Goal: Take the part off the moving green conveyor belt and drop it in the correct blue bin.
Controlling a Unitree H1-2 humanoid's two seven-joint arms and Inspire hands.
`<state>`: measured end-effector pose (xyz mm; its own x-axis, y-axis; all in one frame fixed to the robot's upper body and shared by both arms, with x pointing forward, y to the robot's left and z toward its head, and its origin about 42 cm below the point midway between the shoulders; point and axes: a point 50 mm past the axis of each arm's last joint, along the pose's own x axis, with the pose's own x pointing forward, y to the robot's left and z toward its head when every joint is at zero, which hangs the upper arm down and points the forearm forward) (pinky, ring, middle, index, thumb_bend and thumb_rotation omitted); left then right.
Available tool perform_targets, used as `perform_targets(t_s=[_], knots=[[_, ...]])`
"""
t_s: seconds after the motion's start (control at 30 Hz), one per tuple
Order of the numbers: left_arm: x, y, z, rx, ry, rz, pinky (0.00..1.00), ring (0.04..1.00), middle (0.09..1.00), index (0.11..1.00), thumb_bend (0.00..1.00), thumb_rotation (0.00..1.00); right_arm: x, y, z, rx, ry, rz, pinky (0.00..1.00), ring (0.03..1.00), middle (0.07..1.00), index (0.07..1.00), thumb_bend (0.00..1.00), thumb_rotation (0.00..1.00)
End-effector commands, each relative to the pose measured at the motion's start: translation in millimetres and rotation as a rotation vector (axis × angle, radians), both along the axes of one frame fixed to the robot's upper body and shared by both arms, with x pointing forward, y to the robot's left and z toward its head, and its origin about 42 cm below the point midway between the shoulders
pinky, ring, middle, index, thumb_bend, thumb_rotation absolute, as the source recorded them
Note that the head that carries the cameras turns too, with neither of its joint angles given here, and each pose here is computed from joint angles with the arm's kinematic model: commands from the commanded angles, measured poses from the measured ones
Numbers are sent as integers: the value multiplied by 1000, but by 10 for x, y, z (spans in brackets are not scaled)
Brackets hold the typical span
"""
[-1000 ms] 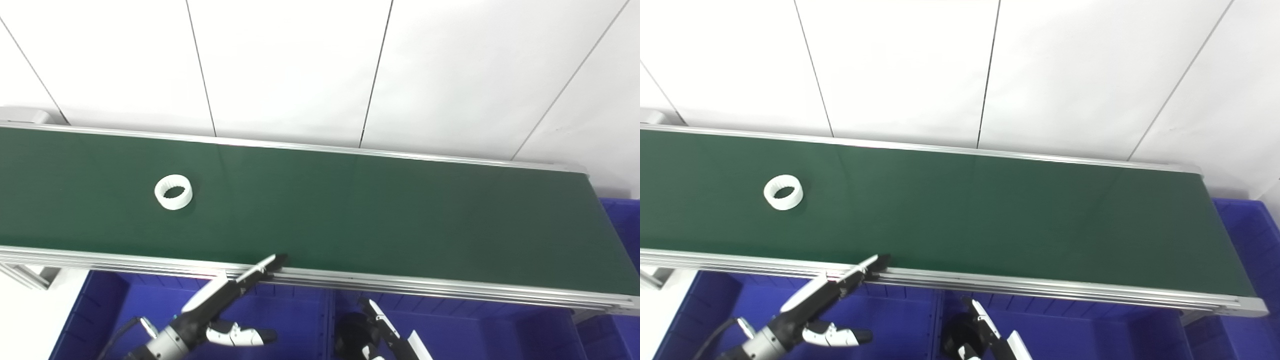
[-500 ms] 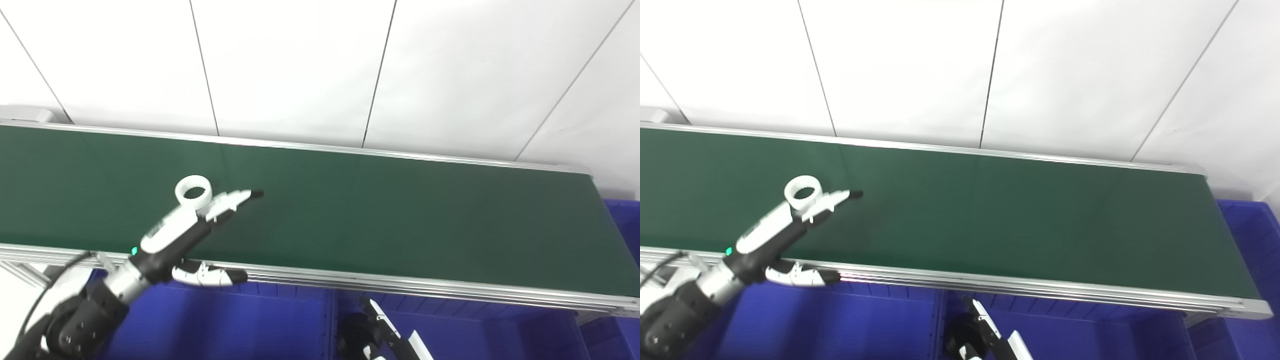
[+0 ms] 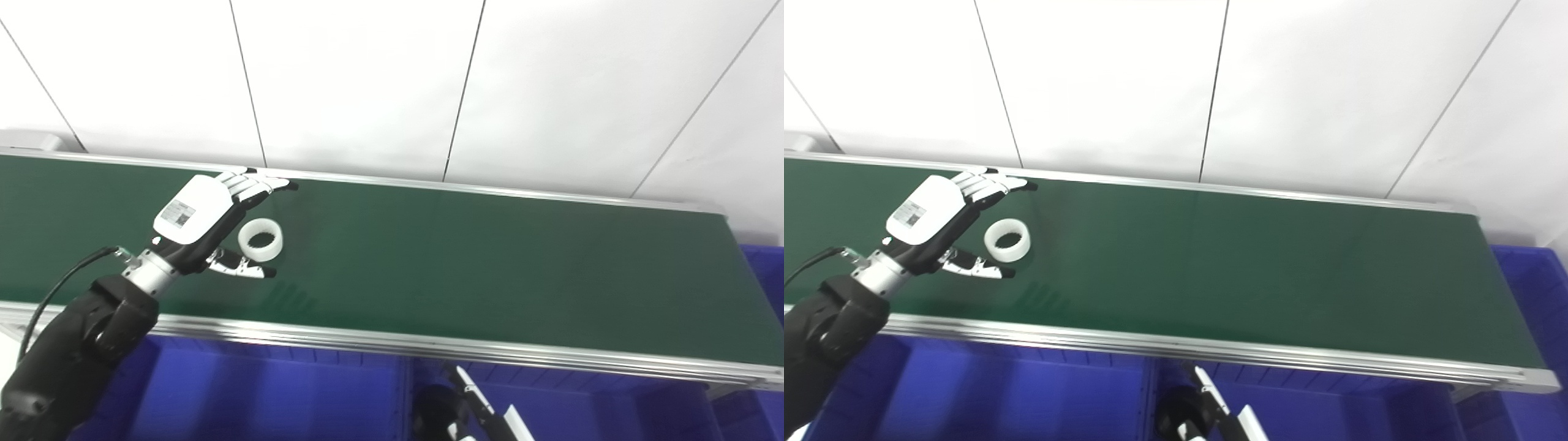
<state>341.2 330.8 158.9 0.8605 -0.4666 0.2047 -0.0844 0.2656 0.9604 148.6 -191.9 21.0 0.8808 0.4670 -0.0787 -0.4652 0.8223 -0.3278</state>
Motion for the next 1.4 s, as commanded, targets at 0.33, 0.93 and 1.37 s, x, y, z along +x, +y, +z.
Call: perform_targets(t_s=[0.33, 0.93, 1.37], knots=[[457, -27, -94, 109, -36, -13, 903, 843, 846, 870, 966, 131, -47, -17, 139, 42, -77, 5, 939, 969, 988, 975, 411, 980], [841, -625, -417, 157, 70, -17, 889, 842, 841, 855, 993, 197, -83, -24, 149, 47, -71, 0, 932, 963, 985, 972, 404, 963], [1070, -1269, -766, 174, 176, -60, 737, 771, 783, 791, 927, 168, -111, -33, 182, 46, -71, -10, 937, 969, 985, 971, 415, 958]])
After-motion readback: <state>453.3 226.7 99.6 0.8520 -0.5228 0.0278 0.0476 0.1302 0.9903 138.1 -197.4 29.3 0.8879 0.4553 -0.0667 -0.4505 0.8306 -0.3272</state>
